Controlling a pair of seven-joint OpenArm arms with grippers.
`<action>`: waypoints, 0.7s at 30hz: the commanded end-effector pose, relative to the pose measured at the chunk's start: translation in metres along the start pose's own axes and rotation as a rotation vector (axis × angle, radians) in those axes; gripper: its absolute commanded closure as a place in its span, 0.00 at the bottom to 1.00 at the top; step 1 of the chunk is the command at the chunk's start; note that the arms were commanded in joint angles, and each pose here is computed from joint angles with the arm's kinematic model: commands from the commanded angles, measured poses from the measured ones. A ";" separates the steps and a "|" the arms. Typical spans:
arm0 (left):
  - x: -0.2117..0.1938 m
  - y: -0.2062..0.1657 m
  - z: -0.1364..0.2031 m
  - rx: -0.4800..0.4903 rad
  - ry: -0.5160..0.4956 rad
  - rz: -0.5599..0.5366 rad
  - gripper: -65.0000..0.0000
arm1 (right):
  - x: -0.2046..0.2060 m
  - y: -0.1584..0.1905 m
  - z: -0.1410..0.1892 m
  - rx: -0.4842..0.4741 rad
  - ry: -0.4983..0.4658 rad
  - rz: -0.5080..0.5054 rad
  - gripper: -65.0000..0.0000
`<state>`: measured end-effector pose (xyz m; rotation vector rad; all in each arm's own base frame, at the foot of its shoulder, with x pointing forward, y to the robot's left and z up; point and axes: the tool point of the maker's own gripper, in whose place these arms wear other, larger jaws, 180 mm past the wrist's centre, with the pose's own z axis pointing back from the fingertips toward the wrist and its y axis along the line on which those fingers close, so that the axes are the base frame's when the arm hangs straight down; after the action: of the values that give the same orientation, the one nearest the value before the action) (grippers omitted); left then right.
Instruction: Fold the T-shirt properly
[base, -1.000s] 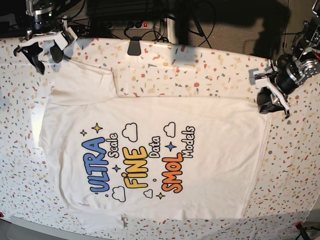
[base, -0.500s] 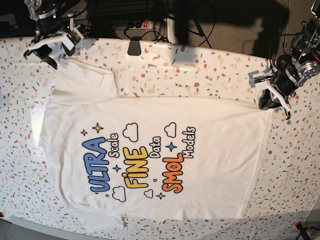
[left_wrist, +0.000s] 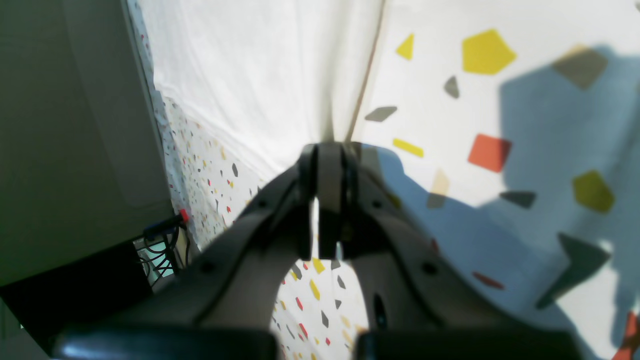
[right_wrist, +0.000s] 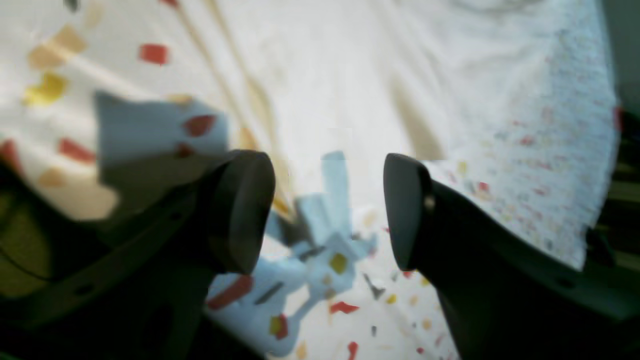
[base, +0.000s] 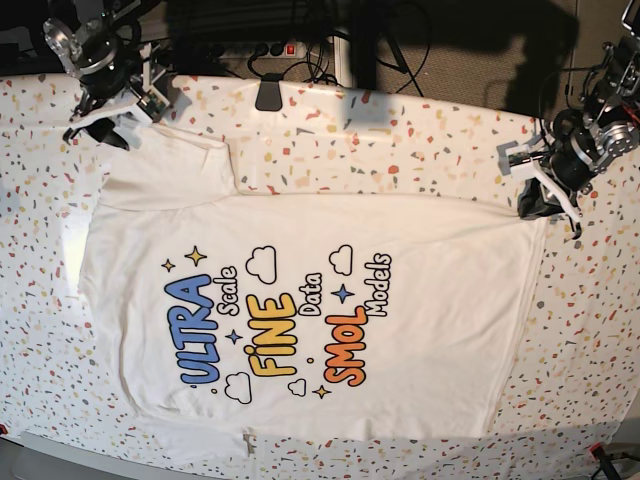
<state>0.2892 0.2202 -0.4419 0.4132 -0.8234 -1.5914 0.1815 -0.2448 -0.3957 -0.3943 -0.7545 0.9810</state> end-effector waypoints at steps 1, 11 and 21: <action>-0.001 -0.001 0.001 -0.002 0.004 -0.003 1.00 | 0.000 -0.008 -0.001 -0.018 -0.012 0.011 0.42; -0.001 -0.001 0.001 -0.002 0.004 -0.003 1.00 | -0.006 -0.013 -0.011 -0.027 0.000 0.002 0.68; 0.000 -0.001 0.001 -0.002 -0.003 -0.004 1.00 | -0.004 -0.012 -0.011 -0.022 -0.016 -0.046 1.00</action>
<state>0.2891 0.2198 -0.4418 0.4109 -0.8257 -1.5927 0.1904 -0.2519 -0.4049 -0.3709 -0.7633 0.9214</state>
